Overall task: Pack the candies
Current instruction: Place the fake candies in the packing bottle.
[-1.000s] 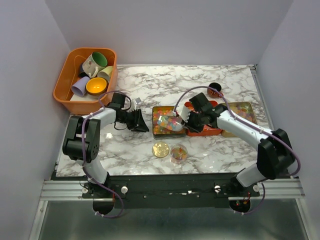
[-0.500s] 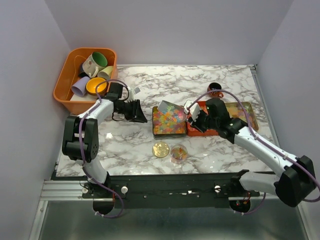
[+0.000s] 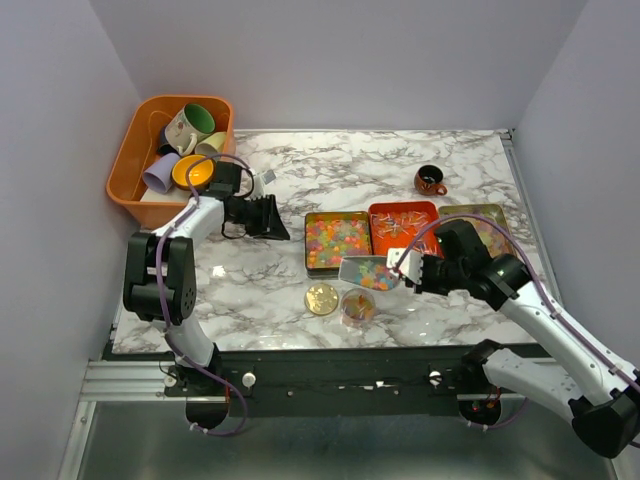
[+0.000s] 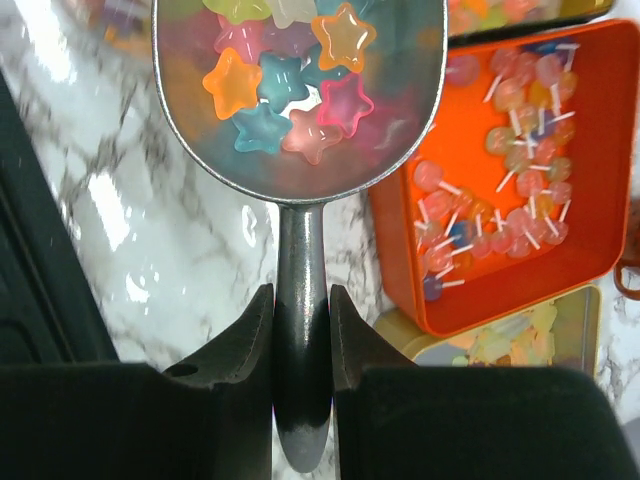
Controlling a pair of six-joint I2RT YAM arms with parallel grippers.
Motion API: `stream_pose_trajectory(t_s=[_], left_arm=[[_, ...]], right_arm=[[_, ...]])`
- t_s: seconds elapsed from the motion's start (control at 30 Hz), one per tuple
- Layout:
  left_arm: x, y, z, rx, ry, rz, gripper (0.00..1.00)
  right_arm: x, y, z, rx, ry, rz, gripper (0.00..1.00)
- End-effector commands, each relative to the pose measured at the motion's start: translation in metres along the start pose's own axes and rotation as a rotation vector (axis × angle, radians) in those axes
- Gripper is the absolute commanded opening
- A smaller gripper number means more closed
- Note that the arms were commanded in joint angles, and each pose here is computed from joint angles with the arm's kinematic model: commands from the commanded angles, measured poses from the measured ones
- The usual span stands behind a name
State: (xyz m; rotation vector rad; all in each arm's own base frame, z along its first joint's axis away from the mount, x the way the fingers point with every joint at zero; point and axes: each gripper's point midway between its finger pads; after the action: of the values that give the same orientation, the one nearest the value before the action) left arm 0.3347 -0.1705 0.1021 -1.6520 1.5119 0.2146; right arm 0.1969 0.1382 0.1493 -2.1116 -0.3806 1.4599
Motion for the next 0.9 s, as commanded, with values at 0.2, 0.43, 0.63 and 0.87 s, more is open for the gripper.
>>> stream_pose_trajectory(t_s=[0.2, 0.43, 0.63, 0.87], left_arm=[[-0.011, -0.008, 0.004, 0.046, -0.045, -0.083, 0.4], [-0.015, -0.009, 0.004, 0.052, -0.05, -0.101, 0.4], [-0.016, -0.004, 0.003, 0.05, -0.044, -0.11, 0.4], [-0.018, -0.008, 0.0, 0.049, -0.036, -0.133, 0.4]], right_arm=[[-0.027, 0.042, 0.004, -0.334, -0.077, 0.221, 0.01], [-0.025, 0.035, -0.017, -0.396, -0.063, 0.303, 0.01], [-0.026, 0.023, -0.027, -0.468, -0.034, 0.369, 0.01], [-0.025, 0.022, -0.026, -0.577, 0.003, 0.5, 0.01]])
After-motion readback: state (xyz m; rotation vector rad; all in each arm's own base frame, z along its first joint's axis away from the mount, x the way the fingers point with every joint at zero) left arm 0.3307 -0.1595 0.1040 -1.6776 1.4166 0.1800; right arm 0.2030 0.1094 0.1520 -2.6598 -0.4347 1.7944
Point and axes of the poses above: each gripper's point midway between its finger pads, its own x axis out along the fingers, its own z axis along the line the jaws close on, y = z × x, and after that the axes turned 8 degrees about x, right-handed
